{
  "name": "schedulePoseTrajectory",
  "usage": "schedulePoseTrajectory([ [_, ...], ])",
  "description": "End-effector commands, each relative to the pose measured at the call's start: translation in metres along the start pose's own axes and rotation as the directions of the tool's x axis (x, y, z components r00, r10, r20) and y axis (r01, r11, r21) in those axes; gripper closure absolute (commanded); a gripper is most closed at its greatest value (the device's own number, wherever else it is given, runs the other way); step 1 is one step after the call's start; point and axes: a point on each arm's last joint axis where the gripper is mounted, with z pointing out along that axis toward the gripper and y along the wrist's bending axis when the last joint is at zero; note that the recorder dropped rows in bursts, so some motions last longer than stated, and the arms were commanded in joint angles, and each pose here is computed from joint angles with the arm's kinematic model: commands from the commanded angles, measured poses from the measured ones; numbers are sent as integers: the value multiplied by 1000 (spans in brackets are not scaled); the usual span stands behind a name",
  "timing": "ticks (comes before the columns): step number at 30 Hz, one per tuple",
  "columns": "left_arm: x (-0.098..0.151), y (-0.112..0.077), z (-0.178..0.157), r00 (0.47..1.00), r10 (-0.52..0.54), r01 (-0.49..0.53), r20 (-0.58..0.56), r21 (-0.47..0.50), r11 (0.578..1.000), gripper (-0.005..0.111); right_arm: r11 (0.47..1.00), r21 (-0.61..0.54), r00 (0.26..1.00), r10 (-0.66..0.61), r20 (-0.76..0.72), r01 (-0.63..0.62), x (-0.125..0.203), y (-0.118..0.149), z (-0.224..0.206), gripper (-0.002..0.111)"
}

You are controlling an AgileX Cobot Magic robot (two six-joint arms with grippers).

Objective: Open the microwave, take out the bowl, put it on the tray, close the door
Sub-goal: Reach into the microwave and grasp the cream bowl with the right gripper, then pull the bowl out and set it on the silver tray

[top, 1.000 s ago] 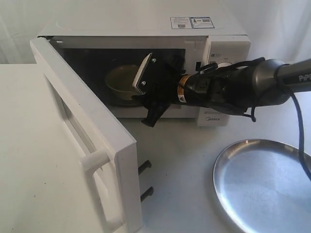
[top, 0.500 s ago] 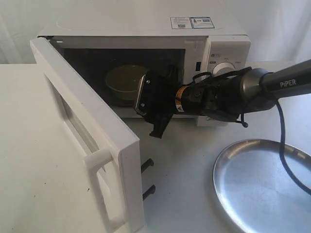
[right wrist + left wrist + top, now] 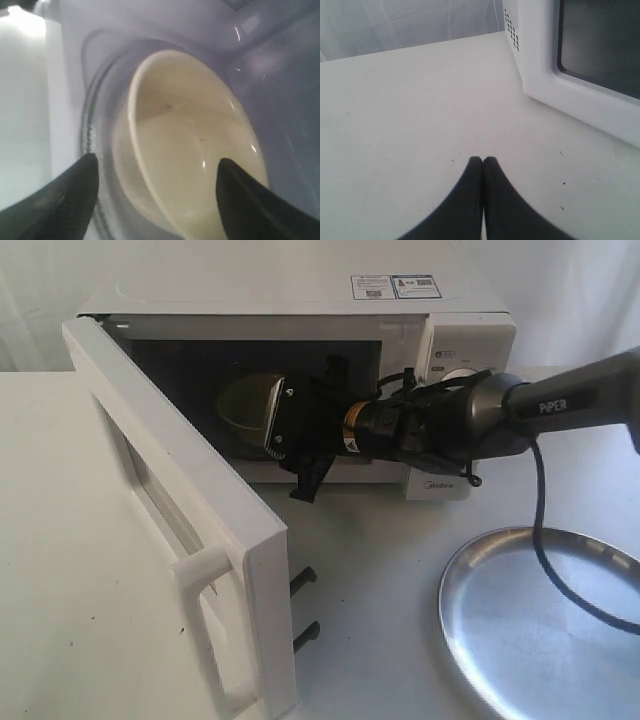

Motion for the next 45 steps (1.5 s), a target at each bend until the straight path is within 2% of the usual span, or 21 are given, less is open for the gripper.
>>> schedulePoseTrajectory([
  [1,-1,0,0,1000,-1,1,6,3,1000,107,1000,14,1000,-9,-30,10,4,-6,15,46],
  [3,-1,0,0,1000,-1,1,6,3,1000,107,1000,18,999,-5,-36,5,9,-6,25,51],
  [5,-1,0,0,1000,-1,1,6,3,1000,107,1000,23,999,19,-40,-18,14,-4,34,66],
  [8,-1,0,0,1000,-1,1,6,3,1000,107,994,52,994,98,-41,-95,17,-6,38,103],
  [9,-1,0,0,1000,-1,1,6,3,1000,107,990,53,990,135,-39,-133,17,-6,38,108],
  [11,-1,0,0,1000,-1,1,6,3,1000,107,976,53,977,213,-27,-211,15,-6,36,108],
  [16,-1,0,0,1000,-1,1,6,3,1000,107,952,34,953,302,33,-303,-4,-5,12,108],
  [19,-1,0,0,1000,-1,1,6,3,1000,107,933,-38,930,359,80,-357,-20,2,-19,108],
  [21,-1,0,0,1000,-1,1,6,3,1000,107,900,-113,902,428,55,-420,-29,10,-44,108],
  [22,-1,0,0,1000,-1,1,6,3,1000,107,866,-137,871,490,35,-481,-32,13,-55,108],
  [24,-1,0,0,1000,-1,1,6,3,1000,107,847,-189,863,505,-8,-498,-39,23,-83,108],
  [26,-1,0,0,1000,-1,1,6,3,1000,107,829,-209,851,524,-33,-519,-44,31,-108,108],
  [27,-1,0,0,1000,-1,1,6,3,1000,107,794,-206,817,574,-54,-571,-45,35,-121,108],
  [29,-1,0,0,1000,-1,1,6,3,1000,107,726,-184,749,653,-116,-662,-44,46,-145,108],
  [32,-1,0,0,1000,-1,1,6,3,1000,107,671,-142,685,702,-192,-728,-42,61,-181,108],
  [34,-1,0,0,1000,-1,1,6,3,1000,107,669,-60,661,712,-235,-741,-34,70,-202,108],
  [37,-1,0,0,1000,-1,1,6,3,1000,107,657,165,606,747,-273,-736,-10,83,-231,108],
  [39,-1,0,0,1000,-1,1,6,3,1000,107,641,270,572,765,-295,-719,4,93,-245,108],
  [45,-1,0,0,1000,-1,1,6,3,1000,107,628,340,511,773,-375,-700,27,117,-256,108],
])
